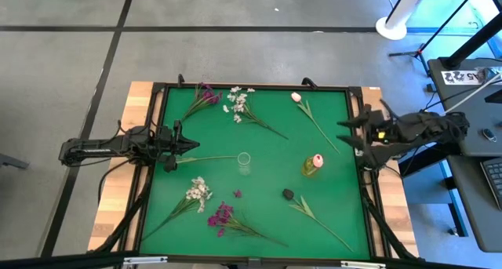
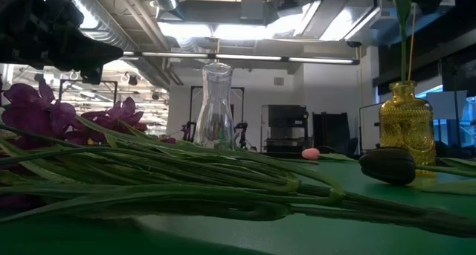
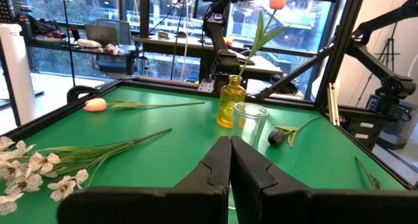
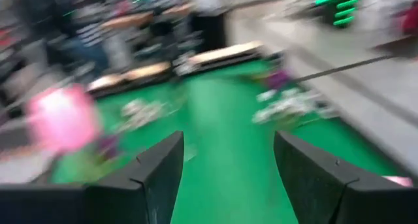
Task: Sort flowers into vase by color
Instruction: Put the bottom black tulip into the transparent vase
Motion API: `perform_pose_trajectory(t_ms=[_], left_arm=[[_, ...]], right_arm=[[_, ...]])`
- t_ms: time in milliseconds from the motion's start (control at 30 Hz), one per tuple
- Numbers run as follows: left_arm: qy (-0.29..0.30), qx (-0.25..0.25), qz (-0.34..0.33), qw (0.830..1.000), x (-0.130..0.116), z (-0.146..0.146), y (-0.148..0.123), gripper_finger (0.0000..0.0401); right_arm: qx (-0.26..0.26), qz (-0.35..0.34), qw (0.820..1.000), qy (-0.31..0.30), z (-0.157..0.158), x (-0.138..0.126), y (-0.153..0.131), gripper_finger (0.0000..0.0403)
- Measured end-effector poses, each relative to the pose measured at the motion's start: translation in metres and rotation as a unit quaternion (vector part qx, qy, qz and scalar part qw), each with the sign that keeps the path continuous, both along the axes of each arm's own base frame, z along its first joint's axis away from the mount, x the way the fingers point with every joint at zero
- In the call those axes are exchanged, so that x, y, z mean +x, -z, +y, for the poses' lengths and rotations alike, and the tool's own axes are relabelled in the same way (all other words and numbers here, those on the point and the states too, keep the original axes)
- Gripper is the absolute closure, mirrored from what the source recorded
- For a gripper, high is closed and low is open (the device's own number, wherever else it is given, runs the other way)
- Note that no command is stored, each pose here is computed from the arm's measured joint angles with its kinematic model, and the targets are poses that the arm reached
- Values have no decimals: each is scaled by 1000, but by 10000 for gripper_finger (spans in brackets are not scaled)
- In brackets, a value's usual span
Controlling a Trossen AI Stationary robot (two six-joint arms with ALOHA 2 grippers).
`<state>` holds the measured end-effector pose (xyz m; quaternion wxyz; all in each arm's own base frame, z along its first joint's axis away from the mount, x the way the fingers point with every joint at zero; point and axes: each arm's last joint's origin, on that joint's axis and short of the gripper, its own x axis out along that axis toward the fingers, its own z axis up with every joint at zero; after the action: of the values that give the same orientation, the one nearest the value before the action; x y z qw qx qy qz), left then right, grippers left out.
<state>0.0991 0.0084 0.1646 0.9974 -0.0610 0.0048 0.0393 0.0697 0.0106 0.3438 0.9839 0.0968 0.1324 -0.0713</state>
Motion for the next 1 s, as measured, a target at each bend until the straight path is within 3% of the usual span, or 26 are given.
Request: perform_pose_trajectory(t_ms=[133, 300, 600, 800, 933, 1000], left_arm=[[0, 0, 0, 1000, 0, 0, 0, 401], [0, -1, 0, 1000, 0, 0, 0, 401], [0, -3, 0, 1000, 0, 0, 0, 401], [0, -3, 0, 1000, 0, 0, 0, 401], [0, -3, 0, 1000, 0, 0, 0, 401], [0, -3, 0, 1000, 0, 0, 0, 401]], right_arm=[[34, 24, 997, -67, 4, 0, 3, 166], [59, 132, 988, -49, 8, 10, 25, 166], [132, 335, 933, -18, 23, 41, 62, 166], [165, 409, 897, 1, 31, 46, 73, 166], [199, 421, 885, 0, 46, 41, 74, 166], [205, 413, 887, 7, 54, 36, 74, 166]])
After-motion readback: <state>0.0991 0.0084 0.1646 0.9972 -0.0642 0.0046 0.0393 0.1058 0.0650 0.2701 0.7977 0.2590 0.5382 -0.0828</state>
